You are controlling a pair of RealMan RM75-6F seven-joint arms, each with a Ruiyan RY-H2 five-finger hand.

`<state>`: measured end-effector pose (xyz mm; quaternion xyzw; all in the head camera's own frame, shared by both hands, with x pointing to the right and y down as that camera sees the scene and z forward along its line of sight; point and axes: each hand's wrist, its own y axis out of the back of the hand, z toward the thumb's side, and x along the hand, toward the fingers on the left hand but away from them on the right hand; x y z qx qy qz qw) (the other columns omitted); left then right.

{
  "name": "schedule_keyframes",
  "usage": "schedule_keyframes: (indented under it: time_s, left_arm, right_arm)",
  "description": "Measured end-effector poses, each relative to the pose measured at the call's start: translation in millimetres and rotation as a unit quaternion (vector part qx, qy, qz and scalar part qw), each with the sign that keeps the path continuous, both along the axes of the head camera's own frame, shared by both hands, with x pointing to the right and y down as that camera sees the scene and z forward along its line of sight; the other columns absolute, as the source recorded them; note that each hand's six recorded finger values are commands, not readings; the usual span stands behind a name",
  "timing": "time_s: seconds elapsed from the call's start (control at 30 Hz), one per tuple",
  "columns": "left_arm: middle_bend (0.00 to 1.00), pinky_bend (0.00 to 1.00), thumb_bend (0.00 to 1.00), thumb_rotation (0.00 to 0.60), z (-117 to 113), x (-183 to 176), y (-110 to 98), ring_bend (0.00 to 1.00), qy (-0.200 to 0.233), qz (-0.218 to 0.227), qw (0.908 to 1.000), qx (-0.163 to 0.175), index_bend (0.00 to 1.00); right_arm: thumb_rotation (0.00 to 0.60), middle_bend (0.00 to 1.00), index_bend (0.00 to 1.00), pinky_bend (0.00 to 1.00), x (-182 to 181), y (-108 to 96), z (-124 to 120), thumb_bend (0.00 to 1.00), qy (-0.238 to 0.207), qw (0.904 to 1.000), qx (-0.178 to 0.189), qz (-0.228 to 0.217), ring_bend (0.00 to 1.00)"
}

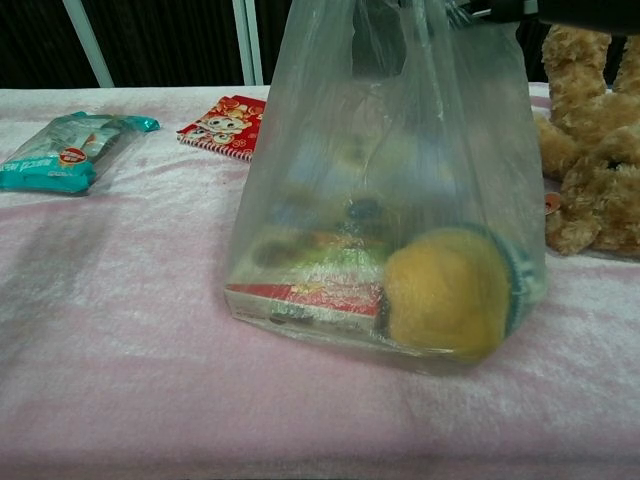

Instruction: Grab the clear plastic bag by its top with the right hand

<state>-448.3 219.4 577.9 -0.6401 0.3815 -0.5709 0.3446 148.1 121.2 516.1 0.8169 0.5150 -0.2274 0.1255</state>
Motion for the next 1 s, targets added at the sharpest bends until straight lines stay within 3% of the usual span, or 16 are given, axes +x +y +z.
schedule_keyframes:
  time_s: [0.6, 1.0]
  left_arm:
    - [0.0, 0.0, 0.0, 0.6, 1, 0, 0, 0.0, 0.002, -0.003, 1.0, -0.002, 0.0]
    - [0.0, 0.0, 0.0, 0.6, 1, 0, 1, 0.0, 0.003, -0.004, 1.0, -0.006, 0.0]
  right_arm:
    - [0.6, 0.38, 0.33, 0.34, -35, -4, -7, 0.12, -0.045, 0.9976, -0.025, -0.045, 0.39]
    - [0.6, 0.38, 0.33, 0.34, -54, -21, -16, 0.12, -0.067, 0.9938, -0.077, -0.043, 0.39]
